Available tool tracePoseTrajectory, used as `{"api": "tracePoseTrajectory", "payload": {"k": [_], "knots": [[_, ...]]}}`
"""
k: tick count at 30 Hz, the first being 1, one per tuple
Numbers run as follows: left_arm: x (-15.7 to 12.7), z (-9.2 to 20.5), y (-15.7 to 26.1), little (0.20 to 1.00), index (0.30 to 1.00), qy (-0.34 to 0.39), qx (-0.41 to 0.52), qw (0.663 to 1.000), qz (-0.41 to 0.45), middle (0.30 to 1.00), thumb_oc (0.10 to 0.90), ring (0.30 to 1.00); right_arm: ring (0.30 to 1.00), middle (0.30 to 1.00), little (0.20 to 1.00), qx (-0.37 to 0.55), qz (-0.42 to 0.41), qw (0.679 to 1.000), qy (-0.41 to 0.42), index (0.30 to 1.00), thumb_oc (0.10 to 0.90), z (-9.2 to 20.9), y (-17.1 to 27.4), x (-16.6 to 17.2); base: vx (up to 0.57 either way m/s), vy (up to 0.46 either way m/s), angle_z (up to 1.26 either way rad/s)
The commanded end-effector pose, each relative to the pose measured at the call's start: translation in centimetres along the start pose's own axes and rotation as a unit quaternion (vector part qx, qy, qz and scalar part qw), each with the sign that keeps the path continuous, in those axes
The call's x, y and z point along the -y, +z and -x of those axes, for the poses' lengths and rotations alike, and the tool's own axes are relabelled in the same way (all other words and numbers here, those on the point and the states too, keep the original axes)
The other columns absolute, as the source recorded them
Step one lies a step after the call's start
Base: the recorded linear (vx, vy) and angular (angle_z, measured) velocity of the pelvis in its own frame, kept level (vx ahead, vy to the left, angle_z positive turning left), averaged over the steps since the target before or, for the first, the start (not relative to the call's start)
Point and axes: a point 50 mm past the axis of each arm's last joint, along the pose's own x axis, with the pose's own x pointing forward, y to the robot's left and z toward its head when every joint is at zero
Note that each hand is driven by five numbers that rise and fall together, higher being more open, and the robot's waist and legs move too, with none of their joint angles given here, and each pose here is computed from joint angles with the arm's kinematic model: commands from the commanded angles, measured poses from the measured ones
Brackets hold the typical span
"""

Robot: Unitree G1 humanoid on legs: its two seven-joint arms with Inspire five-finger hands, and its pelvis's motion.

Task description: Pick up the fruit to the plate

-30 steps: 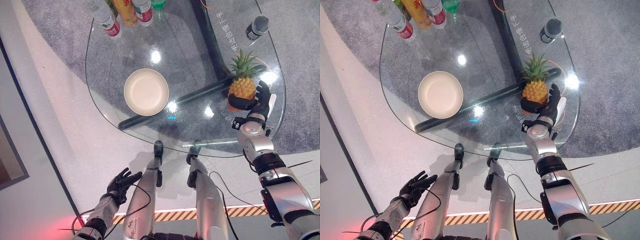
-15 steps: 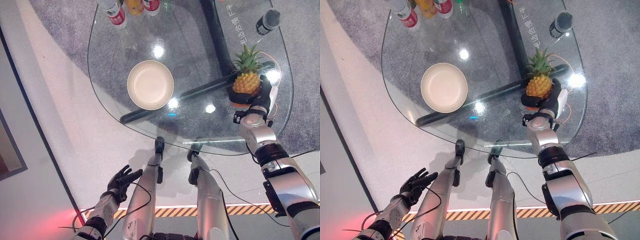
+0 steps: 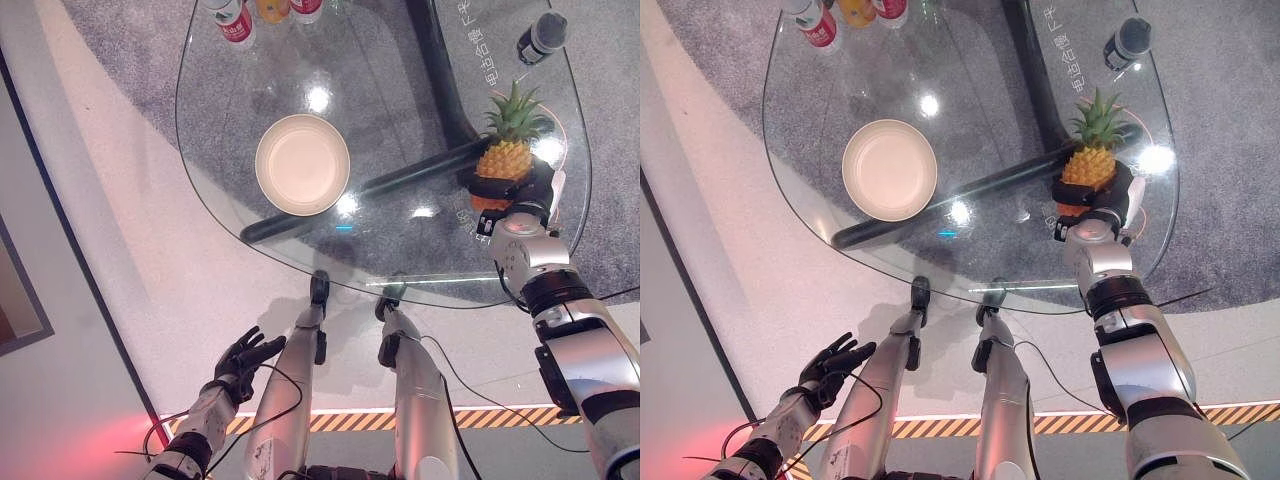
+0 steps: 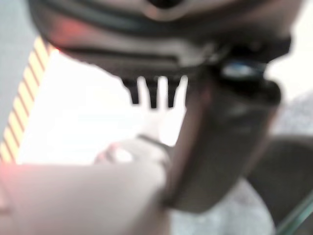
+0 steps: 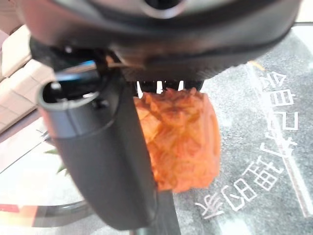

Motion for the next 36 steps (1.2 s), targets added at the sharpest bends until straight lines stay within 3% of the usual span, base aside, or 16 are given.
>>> {"api": "tracePoseTrajectory", "payload": {"k": [1, 18, 24, 36], "knots": [[-1.3, 1.0, -1.9, 0.9, 0.9, 0.008, -0.019, 1.0, 0.003, 0.9, 0.8, 0.9, 0.3, 0.3, 0.2, -0.064, 0.038, 0.997, 0.025, 0.3, 0.1, -0.3, -3.0, 1.1, 0.0, 0.0, 0.0], [-1.3, 1.1, -1.2, 0.9, 0.9, 0.009, 0.016, 1.0, 0.018, 0.9, 0.8, 0.9, 0.3, 0.3, 0.2, -0.042, 0.015, 0.998, 0.035, 0.3, 0.1, -0.3, -2.7, 1.4, 0.0, 0.0, 0.0], [-1.0, 1.0, 1.3, 0.9, 0.9, 0.006, 0.089, 0.996, 0.033, 0.9, 0.8, 0.9, 0.3, 0.3, 0.2, 0.019, -0.031, 0.998, 0.045, 0.3, 0.1, 0.9, -1.3, 0.3, 0.0, 0.0, 0.0], [2.7, 1.7, 7.9, 0.9, 0.9, -0.042, 0.25, 0.965, 0.07, 0.9, 0.8, 0.9, 0.3, 0.3, 0.2, 0.151, -0.115, 0.976, 0.111, 0.3, 0.1, 5.5, 1.6, -1.6, 0.0, -0.017, -0.05]]}}
